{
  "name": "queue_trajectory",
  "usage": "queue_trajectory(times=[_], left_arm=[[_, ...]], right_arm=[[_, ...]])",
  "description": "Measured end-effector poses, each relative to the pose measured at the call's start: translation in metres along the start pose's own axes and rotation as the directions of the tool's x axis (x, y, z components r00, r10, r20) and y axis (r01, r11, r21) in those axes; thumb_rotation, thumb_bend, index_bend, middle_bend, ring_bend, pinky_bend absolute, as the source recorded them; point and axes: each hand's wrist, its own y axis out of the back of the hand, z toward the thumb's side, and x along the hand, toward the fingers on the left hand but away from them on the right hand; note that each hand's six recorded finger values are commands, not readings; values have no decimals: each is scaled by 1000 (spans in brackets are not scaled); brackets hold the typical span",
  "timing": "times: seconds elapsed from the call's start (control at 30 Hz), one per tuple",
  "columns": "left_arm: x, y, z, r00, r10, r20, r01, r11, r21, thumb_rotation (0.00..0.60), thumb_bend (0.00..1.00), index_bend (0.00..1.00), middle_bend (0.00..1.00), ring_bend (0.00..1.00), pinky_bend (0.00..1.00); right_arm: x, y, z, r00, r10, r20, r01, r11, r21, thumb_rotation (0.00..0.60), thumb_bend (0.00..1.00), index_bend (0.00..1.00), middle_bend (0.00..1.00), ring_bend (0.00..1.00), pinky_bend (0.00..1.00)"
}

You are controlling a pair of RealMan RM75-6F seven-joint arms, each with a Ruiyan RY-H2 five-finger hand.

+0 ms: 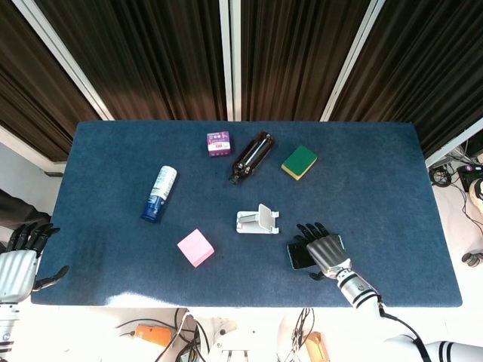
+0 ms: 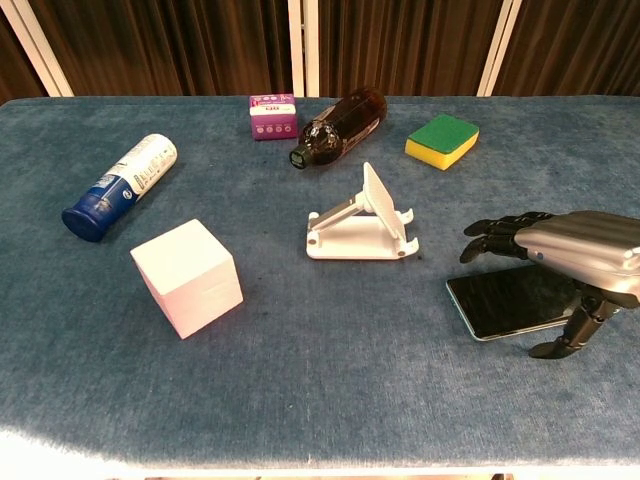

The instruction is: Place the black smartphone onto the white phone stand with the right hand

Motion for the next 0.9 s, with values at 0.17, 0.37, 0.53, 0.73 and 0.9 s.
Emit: queue_trajectory(times=[0.17, 0.37, 0.53, 0.73, 0.9], left_arm=[[-1, -1, -1, 1000, -1, -4, 1, 1000, -2, 600, 124, 196, 139, 60, 0], [-2, -2, -3, 1000, -7, -12, 7, 1000, -5, 600, 124, 196, 139, 60, 0], [-1, -3, -3, 1000, -9, -14, 9, 1000, -3, 600, 123, 196, 139, 60, 0], [-1, -3, -2, 1000, -9, -11, 9, 1000, -3, 600, 123, 196, 138, 60, 0], [-1, -4, -2, 1000, -11, -14, 11, 1000, -5, 600, 123, 196, 139, 61, 0]], right_arm=[[-12, 0, 9, 1000, 26, -9, -26, 1000, 14, 600, 315, 256, 26, 0, 0], [-20, -2, 10, 999, 43, 1, -43, 999, 18, 600, 340, 298, 26, 0, 0], [-24, -3, 8, 999, 43, 8, -43, 999, 12, 600, 375, 459, 27, 0, 0], [-25, -1, 5, 1000, 2, 23, -2, 1000, -22, 600, 408, 595, 41, 0, 0], [-22, 3, 4, 999, -37, 20, 38, 996, -82, 600, 408, 675, 168, 0, 0]])
